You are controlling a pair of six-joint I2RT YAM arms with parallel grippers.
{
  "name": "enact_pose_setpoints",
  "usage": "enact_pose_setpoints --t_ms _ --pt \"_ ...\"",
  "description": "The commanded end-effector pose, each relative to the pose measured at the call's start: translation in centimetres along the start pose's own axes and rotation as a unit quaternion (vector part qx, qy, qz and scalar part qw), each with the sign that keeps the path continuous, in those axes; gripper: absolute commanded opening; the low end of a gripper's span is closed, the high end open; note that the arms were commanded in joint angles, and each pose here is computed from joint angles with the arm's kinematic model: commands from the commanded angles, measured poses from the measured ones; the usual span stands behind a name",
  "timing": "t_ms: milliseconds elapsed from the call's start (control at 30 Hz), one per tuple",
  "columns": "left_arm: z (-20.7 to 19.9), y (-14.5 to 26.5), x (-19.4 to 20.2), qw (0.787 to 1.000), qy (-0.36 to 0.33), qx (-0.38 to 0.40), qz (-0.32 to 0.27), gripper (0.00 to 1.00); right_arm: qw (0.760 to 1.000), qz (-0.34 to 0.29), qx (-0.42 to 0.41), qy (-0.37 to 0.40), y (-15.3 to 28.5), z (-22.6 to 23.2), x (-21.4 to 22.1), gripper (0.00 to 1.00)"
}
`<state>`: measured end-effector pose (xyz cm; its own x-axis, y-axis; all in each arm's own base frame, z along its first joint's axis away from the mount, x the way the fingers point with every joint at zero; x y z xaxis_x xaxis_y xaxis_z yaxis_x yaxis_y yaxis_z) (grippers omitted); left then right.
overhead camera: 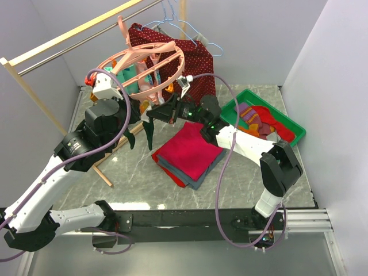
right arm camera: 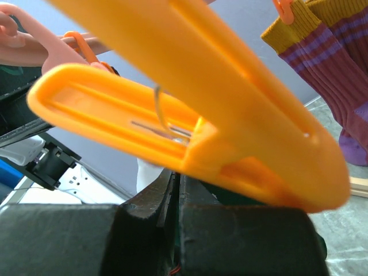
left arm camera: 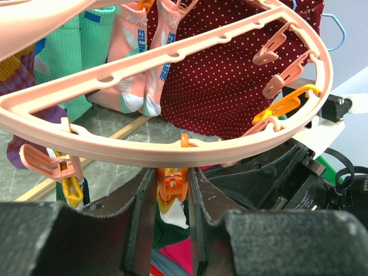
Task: Clip the socks to the hanger
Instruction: Clamp the sock onto the hanger.
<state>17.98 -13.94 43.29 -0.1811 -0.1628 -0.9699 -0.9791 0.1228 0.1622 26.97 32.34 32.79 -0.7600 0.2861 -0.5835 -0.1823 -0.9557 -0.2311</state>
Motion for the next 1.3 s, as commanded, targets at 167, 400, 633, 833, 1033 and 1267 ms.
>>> enact_pose_setpoints --t_ms 167,400,633,833,1033,1267 --pt "-0.2 0.0 -0.2 1.000 -0.002 0.011 0.000 0.01 0.998 -0.016 -0.048 0.026 -1.3 2.3 -1.6 0.00" --pt "0.0 0.2 -0.2 1.000 0.002 0.009 -0.004 0.07 0.998 -0.012 -0.063 0.022 -1.5 2.7 -1.7 0.00" --pt "0.1 0.3 0.0 1.000 0.002 0.008 -0.004 0.28 0.997 -0.008 -0.071 0.025 -1.4 3.3 -1.7 0.00" --pt "0.3 0.4 -0.2 1.000 0.002 0.005 -0.009 0.55 0.997 -0.007 -0.065 0.029 -1.2 3.3 -1.6 0.12" --pt "0.6 0.7 -0.3 1.000 0.003 -0.001 -0.012 0.66 0.998 0.001 -0.040 0.047 -0.6 3.0 -1.0 0.37" --pt "1.0 0.9 -0.4 1.000 0.003 -0.015 -0.015 0.63 0.994 0.006 0.034 0.099 1.5 3.0 -0.4 0.62"
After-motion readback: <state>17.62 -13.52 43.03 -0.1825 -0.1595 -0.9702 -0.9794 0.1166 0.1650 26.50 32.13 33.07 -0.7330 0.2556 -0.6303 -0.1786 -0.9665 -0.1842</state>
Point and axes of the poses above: each gripper's point midway between its finger pads, its own y axis back along the fingers, its own z axis along the line the jaws close on, x = y × z, the point moved 10 cm from there along y, back along the fingers, and after that the axes turned 13 degrees about -y, right-handed, at the moved point
